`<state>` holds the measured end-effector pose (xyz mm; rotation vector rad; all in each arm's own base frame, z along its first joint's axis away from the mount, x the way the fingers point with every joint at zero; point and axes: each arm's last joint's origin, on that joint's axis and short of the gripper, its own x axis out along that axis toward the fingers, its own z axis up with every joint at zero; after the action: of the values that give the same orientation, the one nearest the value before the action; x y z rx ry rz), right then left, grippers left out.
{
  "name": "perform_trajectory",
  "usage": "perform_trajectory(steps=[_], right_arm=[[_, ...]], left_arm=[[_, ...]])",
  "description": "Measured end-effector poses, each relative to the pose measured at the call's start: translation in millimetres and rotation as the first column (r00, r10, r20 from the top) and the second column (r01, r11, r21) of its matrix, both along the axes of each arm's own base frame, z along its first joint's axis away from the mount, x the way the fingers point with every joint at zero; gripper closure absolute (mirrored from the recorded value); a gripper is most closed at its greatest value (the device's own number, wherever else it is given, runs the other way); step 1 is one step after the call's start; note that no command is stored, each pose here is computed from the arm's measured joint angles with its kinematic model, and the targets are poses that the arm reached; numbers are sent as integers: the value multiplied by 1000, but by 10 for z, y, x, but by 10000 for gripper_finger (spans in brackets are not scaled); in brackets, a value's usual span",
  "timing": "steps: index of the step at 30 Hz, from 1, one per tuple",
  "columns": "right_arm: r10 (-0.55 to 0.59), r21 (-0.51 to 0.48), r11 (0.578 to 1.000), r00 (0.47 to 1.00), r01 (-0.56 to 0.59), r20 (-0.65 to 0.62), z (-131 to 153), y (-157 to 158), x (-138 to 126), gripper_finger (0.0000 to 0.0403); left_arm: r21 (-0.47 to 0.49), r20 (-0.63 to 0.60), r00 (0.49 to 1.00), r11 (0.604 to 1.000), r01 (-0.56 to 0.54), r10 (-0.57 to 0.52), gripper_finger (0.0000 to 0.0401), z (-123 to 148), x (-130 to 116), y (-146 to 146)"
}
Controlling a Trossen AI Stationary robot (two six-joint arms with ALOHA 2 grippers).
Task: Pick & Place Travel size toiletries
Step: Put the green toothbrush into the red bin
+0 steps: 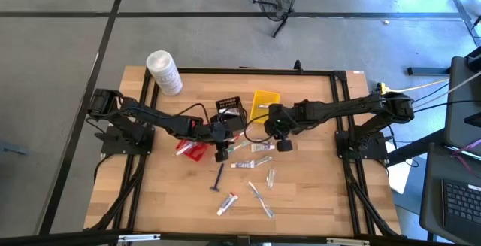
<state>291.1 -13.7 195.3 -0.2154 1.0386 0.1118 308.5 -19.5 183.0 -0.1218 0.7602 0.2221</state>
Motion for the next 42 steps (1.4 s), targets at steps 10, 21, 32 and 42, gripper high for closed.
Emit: perform_trajectory(steps=[10, 21, 32, 42], right_arm=[[23, -17, 1000, 998, -22, 59, 30, -2, 48, 294], [21, -22, 1000, 989, -18, 148, 81, -6, 119, 280], [21, -22, 1000, 988, -18, 152, 84, -6, 122, 291], [21, -23, 1000, 988, -17, 155, 85, -7, 124, 306]], left_arm=[[-3, 11, 998, 998, -65, 65, 287, 2, -1, 13], [-38, -11, 997, 996, -78, 78, 287, -107, 40, 3], [-93, -69, 997, 995, -27, 20, 287, -347, 225, -33], [-94, -53, 998, 995, -24, 19, 266, -311, 256, -25]])
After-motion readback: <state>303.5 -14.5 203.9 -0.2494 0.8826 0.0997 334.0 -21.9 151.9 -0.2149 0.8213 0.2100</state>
